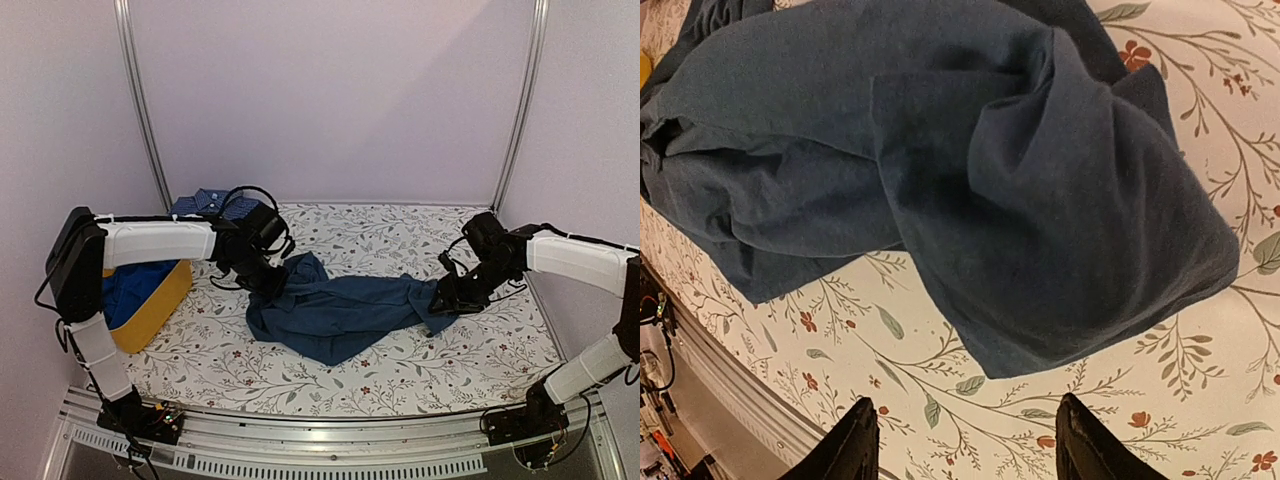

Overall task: Fold and stack the mixed laundry pile
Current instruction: Flatten out the crumpled T-shirt at the center of the board.

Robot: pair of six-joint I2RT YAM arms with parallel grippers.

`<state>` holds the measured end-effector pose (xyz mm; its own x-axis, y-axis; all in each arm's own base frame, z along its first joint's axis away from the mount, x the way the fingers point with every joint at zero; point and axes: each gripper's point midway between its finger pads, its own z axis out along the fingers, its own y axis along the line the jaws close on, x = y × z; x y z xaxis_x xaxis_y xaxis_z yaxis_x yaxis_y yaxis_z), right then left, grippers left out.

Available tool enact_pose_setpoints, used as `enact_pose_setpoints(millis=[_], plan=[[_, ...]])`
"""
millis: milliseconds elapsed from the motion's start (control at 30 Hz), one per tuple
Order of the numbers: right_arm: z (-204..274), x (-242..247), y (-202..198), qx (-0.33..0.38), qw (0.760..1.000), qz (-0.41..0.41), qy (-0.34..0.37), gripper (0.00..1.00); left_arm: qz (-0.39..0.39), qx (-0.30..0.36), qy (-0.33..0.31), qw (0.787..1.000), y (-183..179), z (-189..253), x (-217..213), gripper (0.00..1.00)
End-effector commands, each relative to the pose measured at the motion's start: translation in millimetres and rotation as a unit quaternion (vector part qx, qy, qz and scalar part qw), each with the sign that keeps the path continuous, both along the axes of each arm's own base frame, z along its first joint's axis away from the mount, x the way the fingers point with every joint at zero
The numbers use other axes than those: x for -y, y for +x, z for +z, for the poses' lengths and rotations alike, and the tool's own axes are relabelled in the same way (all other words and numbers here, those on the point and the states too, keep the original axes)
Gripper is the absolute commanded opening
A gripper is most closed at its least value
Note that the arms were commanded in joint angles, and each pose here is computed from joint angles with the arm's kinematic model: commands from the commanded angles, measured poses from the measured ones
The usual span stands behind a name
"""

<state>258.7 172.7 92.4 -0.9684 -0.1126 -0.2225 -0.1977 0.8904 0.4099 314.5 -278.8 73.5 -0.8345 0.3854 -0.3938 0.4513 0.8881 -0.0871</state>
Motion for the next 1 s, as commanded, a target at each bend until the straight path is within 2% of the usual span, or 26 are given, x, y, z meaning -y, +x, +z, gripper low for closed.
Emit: enact_pose_setpoints(millis=[0, 167, 433, 567, 700, 733, 867, 967], plan=[[-6, -9, -7, 0.007, 0.999, -0.032, 0.003, 0.60, 0.035, 0.005, -0.033, 0.999, 27, 15, -6, 0.04], [-25, -29, -17, -0.003, 1.000, -0.014, -0.020, 0.69, 0.052, -0.002, -0.078, 0.996, 44, 27, -6, 0.00], [-56, -27, -8, -0.003, 0.995, -0.043, -0.087, 0.70, 0.054, -0.019, -0.095, 0.994, 47, 23, -1, 0.00], [-69, 1, -3, 0.012, 0.980, -0.060, -0.188, 0.71, 0.056, -0.018, -0.094, 0.994, 46, 24, -2, 0.00], [-64, 21, 5, 0.042, 0.968, -0.079, -0.236, 0.67, 0.060, -0.013, -0.090, 0.994, 47, 26, -5, 0.00], [-62, 26, 8, 0.053, 0.964, -0.085, -0.248, 0.64, 0.061, -0.012, -0.090, 0.994, 47, 26, -7, 0.00], [-54, 26, 20, 0.072, 0.961, -0.093, -0.249, 0.27, 0.068, -0.004, -0.090, 0.994, 52, 31, -11, 0.00], [-38, 21, 32, 0.096, 0.963, -0.099, -0.232, 0.06, 0.072, 0.007, -0.096, 0.993, 57, 40, -13, 0.00]])
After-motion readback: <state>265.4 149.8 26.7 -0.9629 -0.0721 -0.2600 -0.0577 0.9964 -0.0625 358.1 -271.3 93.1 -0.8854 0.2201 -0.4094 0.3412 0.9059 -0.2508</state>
